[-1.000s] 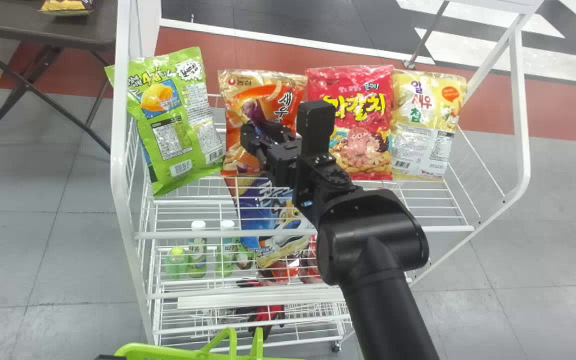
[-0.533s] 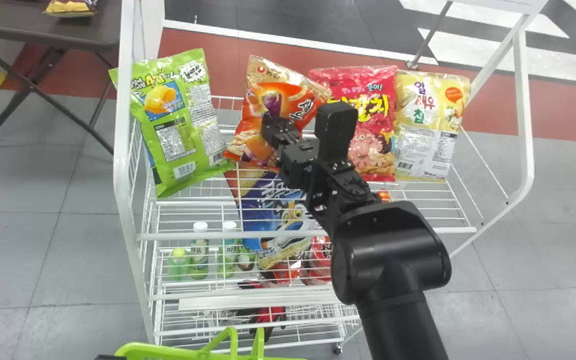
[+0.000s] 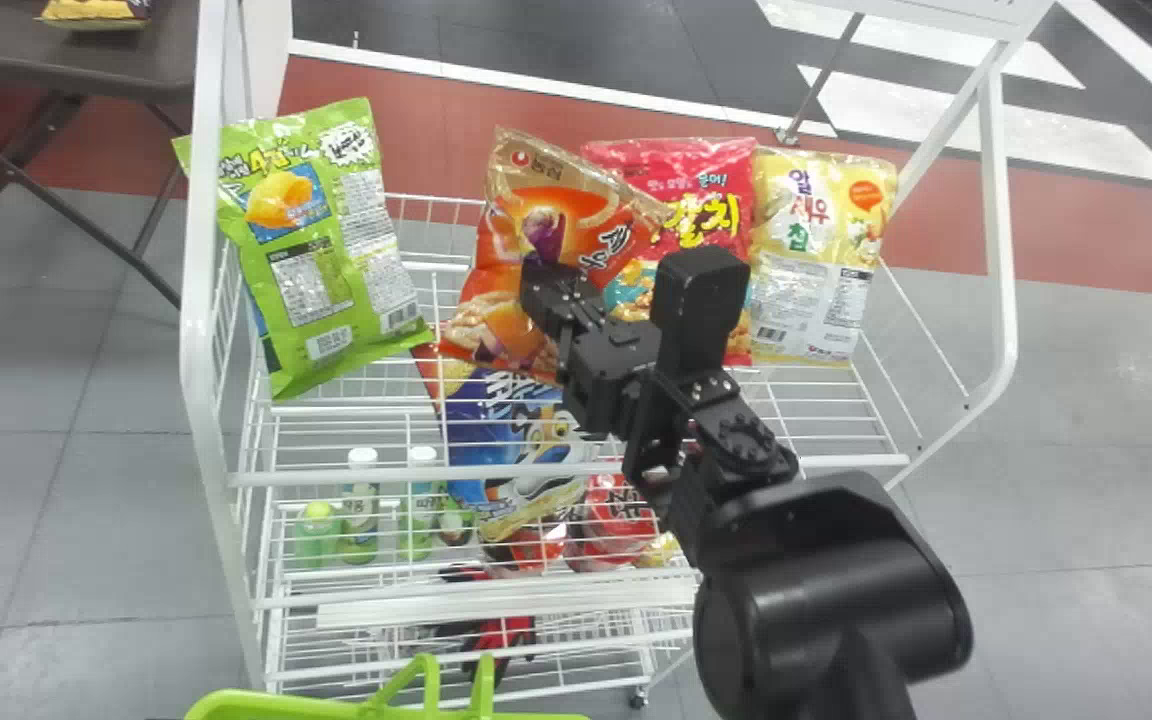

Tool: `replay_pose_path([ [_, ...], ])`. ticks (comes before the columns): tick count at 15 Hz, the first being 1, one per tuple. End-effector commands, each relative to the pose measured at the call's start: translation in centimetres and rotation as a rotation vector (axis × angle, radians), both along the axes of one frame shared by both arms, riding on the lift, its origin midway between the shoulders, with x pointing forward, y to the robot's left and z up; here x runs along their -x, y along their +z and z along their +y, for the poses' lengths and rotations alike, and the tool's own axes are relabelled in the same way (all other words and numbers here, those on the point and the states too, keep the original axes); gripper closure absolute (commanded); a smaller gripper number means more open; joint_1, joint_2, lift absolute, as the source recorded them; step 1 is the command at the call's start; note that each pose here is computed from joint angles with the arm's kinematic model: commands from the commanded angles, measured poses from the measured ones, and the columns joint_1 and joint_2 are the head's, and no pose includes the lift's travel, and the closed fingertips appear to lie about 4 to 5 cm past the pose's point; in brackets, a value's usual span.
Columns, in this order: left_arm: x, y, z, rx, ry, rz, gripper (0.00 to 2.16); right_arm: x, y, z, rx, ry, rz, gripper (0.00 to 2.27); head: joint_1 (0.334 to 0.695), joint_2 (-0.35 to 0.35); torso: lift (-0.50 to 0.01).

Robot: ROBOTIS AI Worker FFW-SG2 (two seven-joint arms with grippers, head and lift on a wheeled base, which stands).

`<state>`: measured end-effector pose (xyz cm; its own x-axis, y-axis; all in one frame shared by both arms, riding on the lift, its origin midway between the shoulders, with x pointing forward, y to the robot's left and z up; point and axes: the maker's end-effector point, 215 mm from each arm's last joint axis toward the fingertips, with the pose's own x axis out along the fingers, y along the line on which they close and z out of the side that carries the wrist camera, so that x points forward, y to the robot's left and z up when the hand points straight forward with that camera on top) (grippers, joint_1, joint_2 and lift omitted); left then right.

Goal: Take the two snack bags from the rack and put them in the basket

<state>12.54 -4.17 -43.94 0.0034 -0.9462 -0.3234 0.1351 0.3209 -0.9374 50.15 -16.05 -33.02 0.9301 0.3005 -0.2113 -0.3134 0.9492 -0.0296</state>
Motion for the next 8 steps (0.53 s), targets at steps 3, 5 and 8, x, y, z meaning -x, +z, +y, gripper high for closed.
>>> replay_pose_path([
  [3,-1.8,0.8,-0.4,0.001,0.005,-0.048,1.5,5.1,1.9,-3.8,0.01,-0.017,0.043,2.25,0.695,-0.35,-0.008],
  [5,-3.0,1.2,-0.4,-0.002,0.016,-0.077,1.5,7.4,2.6,-5.1,-0.018,-0.009,0.087,2.25,0.695,-0.35,-0.008],
  [8,-5.1,1.5,0.2,-0.013,0.059,-0.132,1.5,10.1,4.4,-7.0,-0.03,-0.008,0.102,2.25,0.695,-0.35,-0.008],
])
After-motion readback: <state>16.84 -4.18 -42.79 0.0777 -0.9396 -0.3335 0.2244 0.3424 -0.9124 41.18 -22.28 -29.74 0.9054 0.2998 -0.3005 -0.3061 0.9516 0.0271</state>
